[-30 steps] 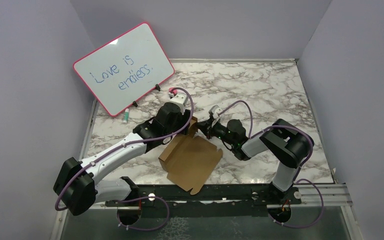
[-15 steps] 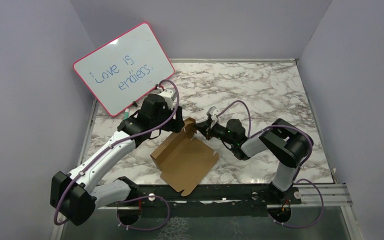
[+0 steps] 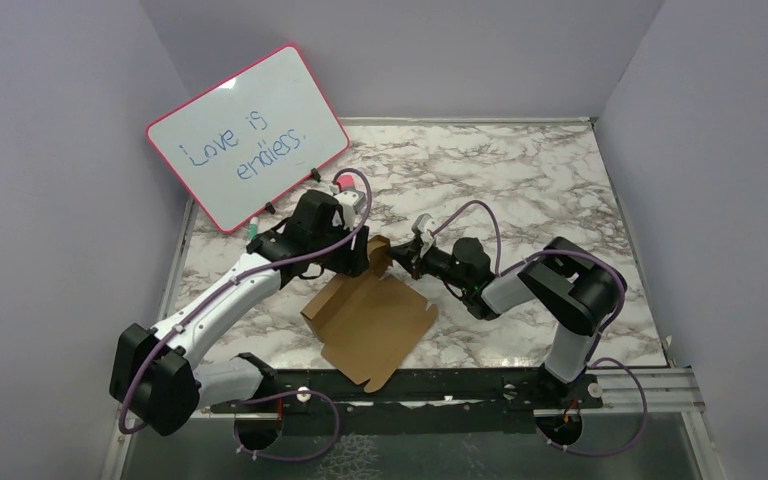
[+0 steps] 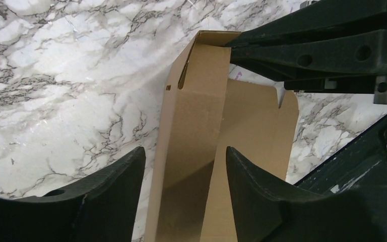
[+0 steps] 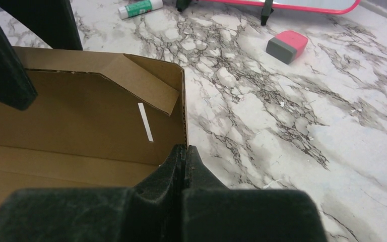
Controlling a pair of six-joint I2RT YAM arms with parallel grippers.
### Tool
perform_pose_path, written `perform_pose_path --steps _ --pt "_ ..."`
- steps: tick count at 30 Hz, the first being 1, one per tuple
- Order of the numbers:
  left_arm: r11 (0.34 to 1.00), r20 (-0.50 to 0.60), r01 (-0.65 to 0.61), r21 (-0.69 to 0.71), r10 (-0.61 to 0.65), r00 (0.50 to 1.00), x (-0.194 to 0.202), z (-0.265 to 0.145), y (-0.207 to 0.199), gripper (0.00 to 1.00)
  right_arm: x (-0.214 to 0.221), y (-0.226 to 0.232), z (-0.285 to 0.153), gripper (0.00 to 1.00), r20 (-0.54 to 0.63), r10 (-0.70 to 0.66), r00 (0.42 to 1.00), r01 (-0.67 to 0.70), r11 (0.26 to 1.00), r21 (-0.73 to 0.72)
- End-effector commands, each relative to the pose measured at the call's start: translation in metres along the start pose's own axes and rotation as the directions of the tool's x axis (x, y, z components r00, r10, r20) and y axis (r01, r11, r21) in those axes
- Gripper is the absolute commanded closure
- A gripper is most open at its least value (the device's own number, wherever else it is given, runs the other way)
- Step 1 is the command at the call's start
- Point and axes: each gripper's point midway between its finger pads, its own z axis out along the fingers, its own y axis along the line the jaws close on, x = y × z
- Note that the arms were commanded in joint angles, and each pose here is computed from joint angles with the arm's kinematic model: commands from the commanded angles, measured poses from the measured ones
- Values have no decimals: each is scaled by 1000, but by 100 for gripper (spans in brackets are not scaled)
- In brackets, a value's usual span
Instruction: Fold the paper box
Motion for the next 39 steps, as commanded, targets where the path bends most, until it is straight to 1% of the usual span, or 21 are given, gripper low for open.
perform_pose_path --steps 1,4,8,11,13,15,17,20,22,25,27,28,30,32,34,36,37,38,39 --pt "999 -45 -29 23 30 999 7 7 0 41 -16 1 8 99 43 -53 998 54 998 -14" --pt "999 -33 -52 8 52 998 -5 9 2 44 -22 -6 13 99 55 -73 996 72 997 8" --pt "996 4 -91 -3 91 996 -32 8 3 43 -32 -25 23 99 73 -111 991 106 991 78" --pt "991 34 -115 -69 118 992 -55 6 13 39 -34 -44 27 99 80 -126 989 115 985 126" --pt "984 42 -134 -113 140 989 -64 6 20 35 -34 -52 29 99 79 -143 987 131 981 141" --pt "980 44 -138 -145 145 988 -67 5 26 34 -31 -57 29 99 70 -159 985 148 977 151" --pt "975 52 -116 -189 128 990 -69 2 32 34 -26 -60 28 99 57 -164 985 153 975 164" --pt "968 120 -13 -252 45 992 -71 -13 37 34 -16 -65 23 99 35 -152 988 142 970 196" --pt "968 183 50 -247 -4 983 -70 -22 28 34 -10 -68 18 99 22 -144 989 136 966 221" --pt "968 263 104 -229 -42 964 -62 -28 11 35 -9 -71 12 99 23 -136 990 126 959 252" --pt "962 310 173 -213 -101 945 -55 -29 2 35 -9 -76 8 99 18 -125 992 115 951 286" --pt "955 339 226 -193 -151 929 -51 -30 -2 35 -9 -80 5 99 16 -117 993 106 944 313" --pt "933 405 342 -108 -273 873 -47 -33 -11 35 -9 -86 -3 99 14 -98 995 87 928 362" --pt "905 457 423 37 -392 798 -48 -33 -24 35 -11 -92 -12 99 29 -73 997 54 905 422" --pt "853 493 502 143 -501 711 -49 -31 -27 35 -10 -93 -19 99 38 -47 998 25 890 455" --pt "807 525 541 236 -574 628 -54 -28 -27 36 -6 -88 -23 99 35 -41 999 19 883 469" --pt "783 525 569 249 -603 600 -49 -23 -23 36 -5 -85 -25 99 32 -44 998 24 881 473" --pt "762 539 574 299 -631 557 -55 -22 -24 36 -5 -82 -26 99 34 -49 998 27 880 475" --pt "743 545 586 324 -653 527 -55 -19 -22 36 -4 -79 -28 99 37 -52 998 28 878 478"
